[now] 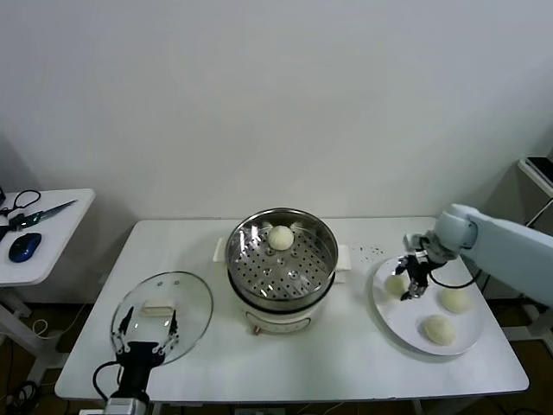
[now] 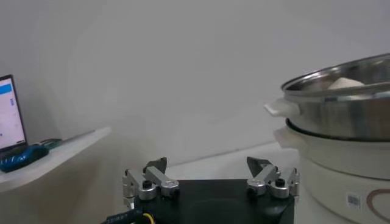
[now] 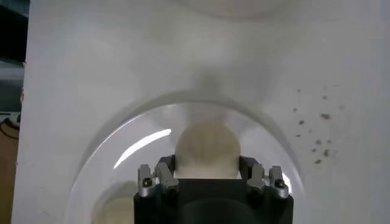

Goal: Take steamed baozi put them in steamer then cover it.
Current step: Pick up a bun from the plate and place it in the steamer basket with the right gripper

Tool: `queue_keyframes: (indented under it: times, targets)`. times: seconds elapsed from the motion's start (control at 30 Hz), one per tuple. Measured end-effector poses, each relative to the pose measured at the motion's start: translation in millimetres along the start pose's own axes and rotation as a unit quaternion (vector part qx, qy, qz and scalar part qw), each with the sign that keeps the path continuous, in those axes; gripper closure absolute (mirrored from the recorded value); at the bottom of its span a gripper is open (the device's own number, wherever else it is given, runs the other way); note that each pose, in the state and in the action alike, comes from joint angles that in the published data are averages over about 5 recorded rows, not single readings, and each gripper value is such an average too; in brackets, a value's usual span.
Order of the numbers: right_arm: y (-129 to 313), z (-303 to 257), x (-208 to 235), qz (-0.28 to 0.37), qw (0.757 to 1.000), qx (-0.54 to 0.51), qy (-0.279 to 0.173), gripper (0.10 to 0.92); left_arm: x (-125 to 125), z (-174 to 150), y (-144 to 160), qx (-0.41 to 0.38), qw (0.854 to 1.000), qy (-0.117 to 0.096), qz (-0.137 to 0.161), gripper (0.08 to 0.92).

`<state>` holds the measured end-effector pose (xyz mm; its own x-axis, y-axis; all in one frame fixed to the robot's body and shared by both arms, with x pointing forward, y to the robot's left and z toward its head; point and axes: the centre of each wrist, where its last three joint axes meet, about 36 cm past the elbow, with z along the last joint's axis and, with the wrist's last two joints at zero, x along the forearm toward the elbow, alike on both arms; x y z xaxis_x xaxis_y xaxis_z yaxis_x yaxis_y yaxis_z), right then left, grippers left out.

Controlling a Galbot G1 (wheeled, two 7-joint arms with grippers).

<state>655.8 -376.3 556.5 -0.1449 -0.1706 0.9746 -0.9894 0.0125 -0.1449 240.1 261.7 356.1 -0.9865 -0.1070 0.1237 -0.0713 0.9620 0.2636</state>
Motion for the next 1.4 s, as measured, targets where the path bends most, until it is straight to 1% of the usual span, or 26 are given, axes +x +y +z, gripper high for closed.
queue_keyframes:
  times: [0.17,0.33,0.43,0.57,0.77,1.0,1.17,1.4]
  targets:
    - [-28.2,-42.8,53.9,0.029,0.999,0.017,-0.019,0.361,1.2,-2.4,-2.6,0.0,1.0,-0.003,0.007,0.177]
    - [-46.6,-96.1,97.1,0.048,0.997,0.037,-0.042,0.363,4.2,-4.4,-4.9,-0.001,1.0,-0.005,0.013,0.177]
    - [-53.2,-130.5,112.5,0.052,0.996,0.049,-0.055,0.361,6.0,-5.8,-6.1,-0.003,1.0,-0.006,0.017,0.177]
    - [-57.5,-177.0,119.9,0.053,0.994,0.066,-0.067,0.36,6.8,-8.5,-7.6,-0.005,1.0,-0.009,0.021,0.177]
    - [-57.4,-244.1,108.0,0.048,0.992,0.094,-0.074,0.361,5.6,-11.0,-12.1,-0.006,1.0,-0.013,0.027,0.177]
    - [-46.2,-304.0,68.7,0.025,0.989,0.126,-0.071,0.361,3.3,-13.5,-16.6,-0.008,0.999,-0.016,0.028,0.177]
    - [-34.7,-329.6,34.4,0.005,0.988,0.142,-0.064,0.361,0.4,-13.8,-15.3,-0.009,1.0,-0.017,0.025,0.177]
    - [-22.1,-343.5,-5.9,-0.016,0.987,0.153,-0.055,0.361,-2.5,-12.2,-12.9,-0.011,1.0,-0.016,0.021,0.177]
